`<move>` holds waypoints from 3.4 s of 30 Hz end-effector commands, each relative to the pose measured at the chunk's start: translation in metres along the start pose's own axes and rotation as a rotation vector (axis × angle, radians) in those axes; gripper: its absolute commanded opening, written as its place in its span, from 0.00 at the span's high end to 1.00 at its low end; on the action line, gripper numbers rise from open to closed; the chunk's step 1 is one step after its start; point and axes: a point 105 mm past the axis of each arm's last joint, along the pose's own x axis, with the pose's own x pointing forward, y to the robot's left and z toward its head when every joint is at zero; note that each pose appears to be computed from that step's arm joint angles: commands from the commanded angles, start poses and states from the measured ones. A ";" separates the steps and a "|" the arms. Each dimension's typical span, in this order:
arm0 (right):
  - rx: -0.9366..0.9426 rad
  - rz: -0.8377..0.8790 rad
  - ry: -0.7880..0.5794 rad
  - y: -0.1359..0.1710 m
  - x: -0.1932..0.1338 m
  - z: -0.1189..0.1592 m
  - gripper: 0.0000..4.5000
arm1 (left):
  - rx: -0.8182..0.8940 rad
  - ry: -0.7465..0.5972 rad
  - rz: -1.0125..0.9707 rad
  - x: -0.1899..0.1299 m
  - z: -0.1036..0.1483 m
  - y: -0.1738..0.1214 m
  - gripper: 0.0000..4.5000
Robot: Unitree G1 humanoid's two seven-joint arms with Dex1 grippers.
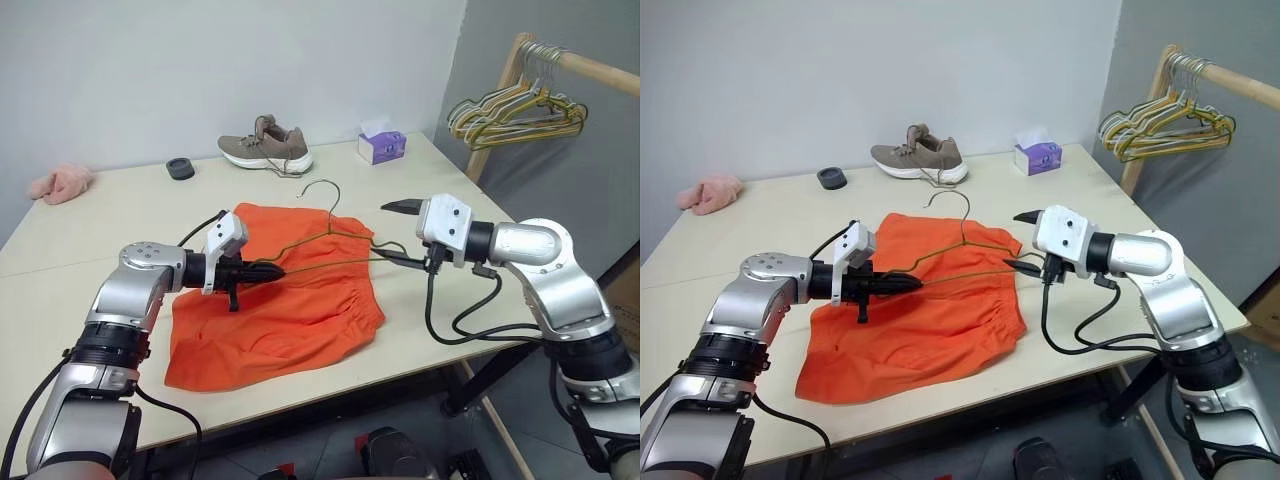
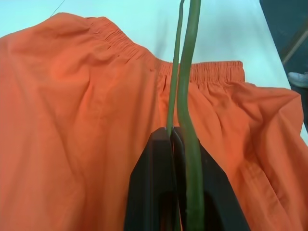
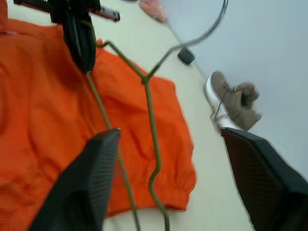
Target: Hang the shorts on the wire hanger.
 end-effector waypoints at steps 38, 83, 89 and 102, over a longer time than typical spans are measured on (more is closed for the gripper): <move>0.211 0.315 0.347 0.033 0.021 -0.065 1.00 | 0.081 -0.105 -0.013 -0.010 0.035 -0.018 0.64; 1.081 -0.034 0.531 0.066 -0.043 -0.127 1.00 | -0.003 -0.079 0.064 -0.025 -0.025 -0.049 0.23; 1.063 0.059 0.505 0.062 -0.049 -0.111 1.00 | 0.002 -0.089 0.061 -0.022 -0.023 -0.052 0.23; 1.126 0.121 0.577 0.062 -0.026 -0.122 1.00 | 0.037 -0.100 0.059 -0.015 -0.015 -0.049 0.23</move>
